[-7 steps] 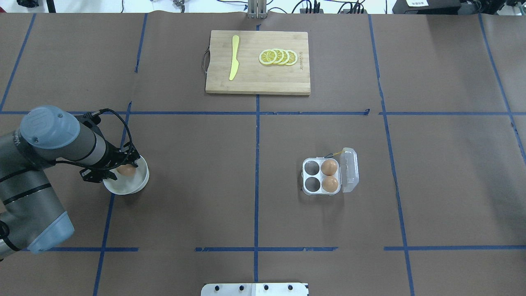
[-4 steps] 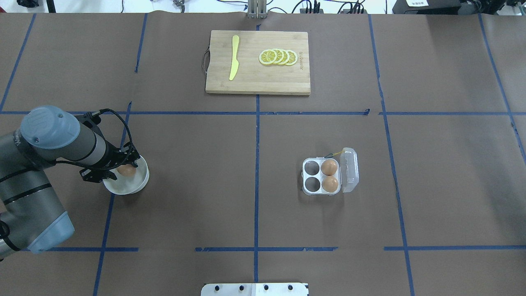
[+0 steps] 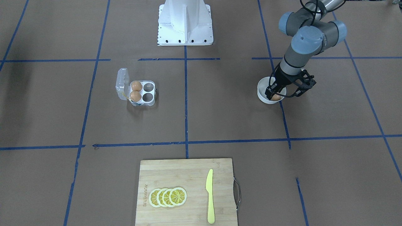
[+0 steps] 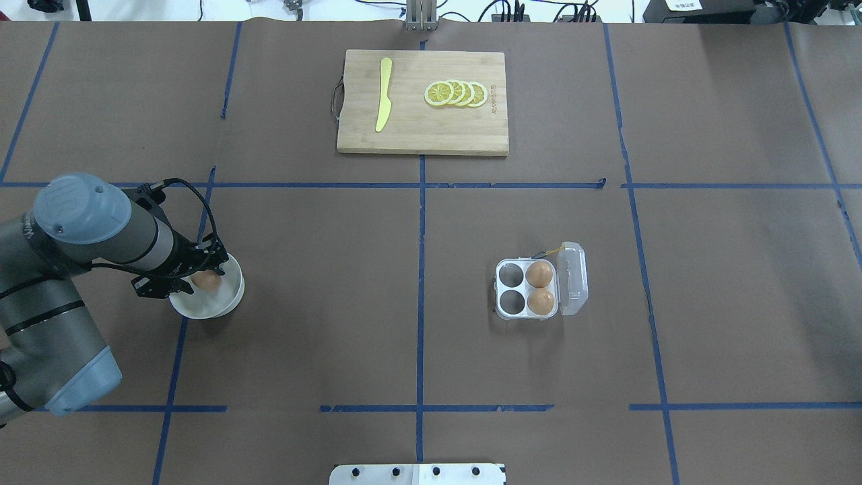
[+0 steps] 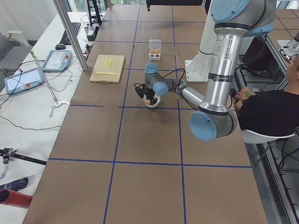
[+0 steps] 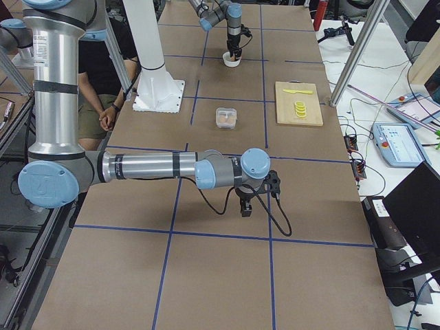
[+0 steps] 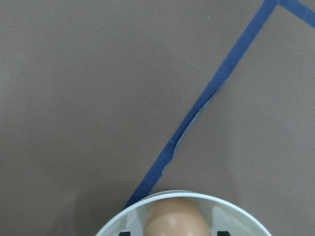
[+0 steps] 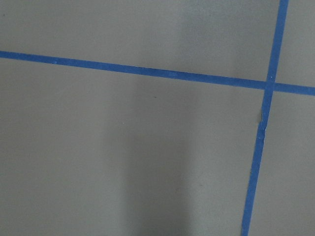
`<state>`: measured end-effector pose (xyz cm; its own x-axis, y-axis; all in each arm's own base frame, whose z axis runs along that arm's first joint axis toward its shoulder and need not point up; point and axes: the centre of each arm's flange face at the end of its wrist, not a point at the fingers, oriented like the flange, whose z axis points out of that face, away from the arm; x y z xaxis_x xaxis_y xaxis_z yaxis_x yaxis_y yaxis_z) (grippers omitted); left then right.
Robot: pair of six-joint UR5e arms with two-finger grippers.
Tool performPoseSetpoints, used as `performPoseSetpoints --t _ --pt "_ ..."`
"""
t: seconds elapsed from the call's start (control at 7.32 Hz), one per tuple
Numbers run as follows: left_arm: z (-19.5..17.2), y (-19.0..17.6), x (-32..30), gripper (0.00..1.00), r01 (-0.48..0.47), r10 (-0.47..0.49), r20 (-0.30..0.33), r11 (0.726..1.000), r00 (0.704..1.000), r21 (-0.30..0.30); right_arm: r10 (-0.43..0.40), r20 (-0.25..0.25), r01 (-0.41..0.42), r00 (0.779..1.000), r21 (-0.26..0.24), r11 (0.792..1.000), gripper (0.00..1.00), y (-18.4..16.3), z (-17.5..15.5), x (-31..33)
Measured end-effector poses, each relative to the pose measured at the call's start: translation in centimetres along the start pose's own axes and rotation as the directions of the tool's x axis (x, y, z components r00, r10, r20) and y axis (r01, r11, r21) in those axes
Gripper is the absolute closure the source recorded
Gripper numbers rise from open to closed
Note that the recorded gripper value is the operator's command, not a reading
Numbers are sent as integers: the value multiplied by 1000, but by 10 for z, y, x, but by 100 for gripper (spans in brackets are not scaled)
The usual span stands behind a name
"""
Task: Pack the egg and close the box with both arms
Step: 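Close the left gripper on the brown egg inside the bowl, then lift the egg with the left gripper and carry it to the carton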
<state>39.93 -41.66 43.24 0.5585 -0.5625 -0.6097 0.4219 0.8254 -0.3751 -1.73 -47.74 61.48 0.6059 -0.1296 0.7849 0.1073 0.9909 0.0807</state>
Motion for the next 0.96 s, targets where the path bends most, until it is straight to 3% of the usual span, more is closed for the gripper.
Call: performPoseSetpoints --t 0.27,0.96 --pt "0 0 0 100 2 -2 0 1000 1000 0 0 0 0 1000 0 1000 0 0 0 0" --pt "-25 6 7 100 7 -7 -6 1000 1000 7 -3 0 3 1000 2 1000 0 -1 -1 -1"
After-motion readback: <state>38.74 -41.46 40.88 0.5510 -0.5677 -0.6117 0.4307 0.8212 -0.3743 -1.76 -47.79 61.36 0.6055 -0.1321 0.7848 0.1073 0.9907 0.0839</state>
